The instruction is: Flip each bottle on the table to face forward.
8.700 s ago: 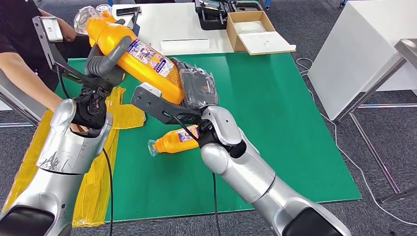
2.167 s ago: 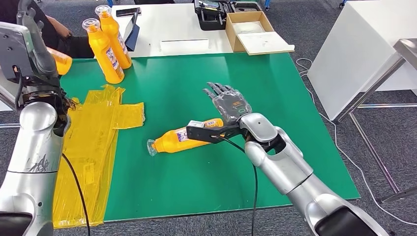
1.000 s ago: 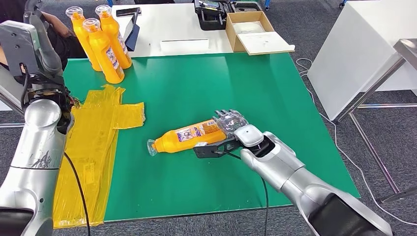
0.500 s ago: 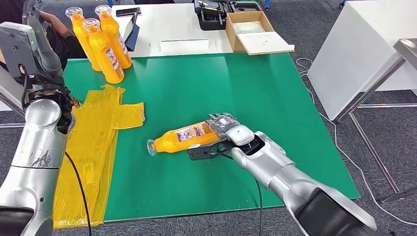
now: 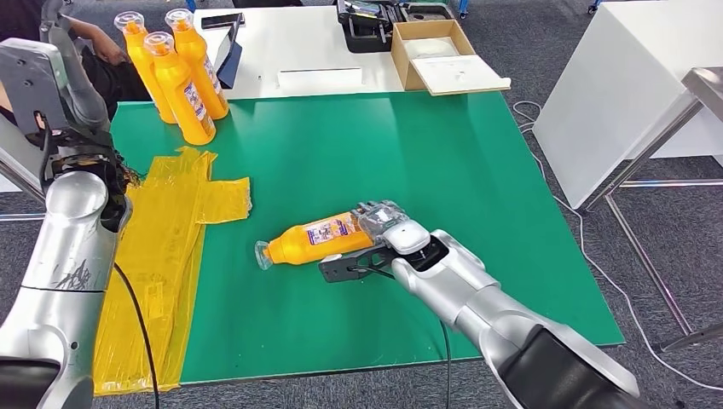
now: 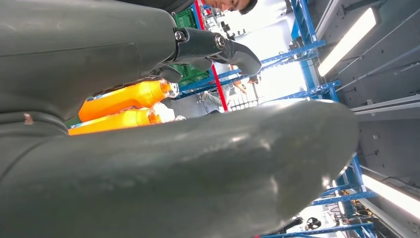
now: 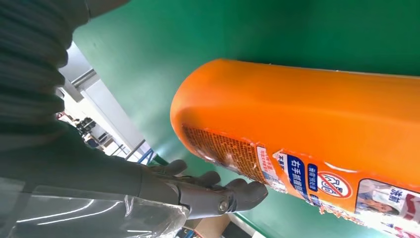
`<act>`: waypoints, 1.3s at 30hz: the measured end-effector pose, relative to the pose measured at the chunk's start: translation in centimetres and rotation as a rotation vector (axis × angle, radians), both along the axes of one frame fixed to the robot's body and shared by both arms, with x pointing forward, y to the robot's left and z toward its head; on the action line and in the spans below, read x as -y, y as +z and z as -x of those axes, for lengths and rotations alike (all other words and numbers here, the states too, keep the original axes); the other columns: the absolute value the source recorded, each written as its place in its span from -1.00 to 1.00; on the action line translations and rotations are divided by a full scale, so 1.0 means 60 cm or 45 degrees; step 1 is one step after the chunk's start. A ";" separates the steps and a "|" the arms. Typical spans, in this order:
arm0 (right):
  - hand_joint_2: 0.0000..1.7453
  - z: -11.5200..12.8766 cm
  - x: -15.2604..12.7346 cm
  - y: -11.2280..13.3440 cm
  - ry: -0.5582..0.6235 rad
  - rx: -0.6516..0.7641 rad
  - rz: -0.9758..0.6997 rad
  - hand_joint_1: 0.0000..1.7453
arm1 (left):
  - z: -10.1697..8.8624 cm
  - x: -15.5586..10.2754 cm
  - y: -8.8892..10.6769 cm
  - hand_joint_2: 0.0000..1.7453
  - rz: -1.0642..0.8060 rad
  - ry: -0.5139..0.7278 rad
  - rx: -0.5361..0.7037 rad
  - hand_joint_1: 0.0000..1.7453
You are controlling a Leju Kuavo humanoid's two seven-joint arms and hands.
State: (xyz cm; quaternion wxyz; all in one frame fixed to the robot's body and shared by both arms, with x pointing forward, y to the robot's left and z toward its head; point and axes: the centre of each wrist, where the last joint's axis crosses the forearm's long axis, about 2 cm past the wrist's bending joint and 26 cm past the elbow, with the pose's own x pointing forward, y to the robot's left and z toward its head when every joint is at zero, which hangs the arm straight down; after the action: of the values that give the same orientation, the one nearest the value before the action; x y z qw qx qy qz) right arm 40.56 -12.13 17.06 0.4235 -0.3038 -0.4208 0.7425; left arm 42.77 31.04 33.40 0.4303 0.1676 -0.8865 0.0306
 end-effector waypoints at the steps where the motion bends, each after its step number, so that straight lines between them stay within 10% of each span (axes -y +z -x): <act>1: 1.00 -0.001 0.000 0.000 -0.003 -0.008 0.008 -1.00 | 0.000 0.000 0.000 -1.00 0.000 0.000 -0.001 -1.00; 39: 1.00 0.016 0.016 -0.025 0.048 0.016 0.257 -1.00 | -0.005 0.017 0.008 -1.00 0.050 -0.073 -0.008 -1.00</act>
State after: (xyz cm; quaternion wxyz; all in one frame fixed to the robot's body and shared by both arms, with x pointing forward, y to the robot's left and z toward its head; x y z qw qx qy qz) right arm 39.58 -13.10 15.58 0.3740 -0.3416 -0.3523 0.7870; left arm 43.07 30.03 33.87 0.4370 0.1338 -0.8888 0.0351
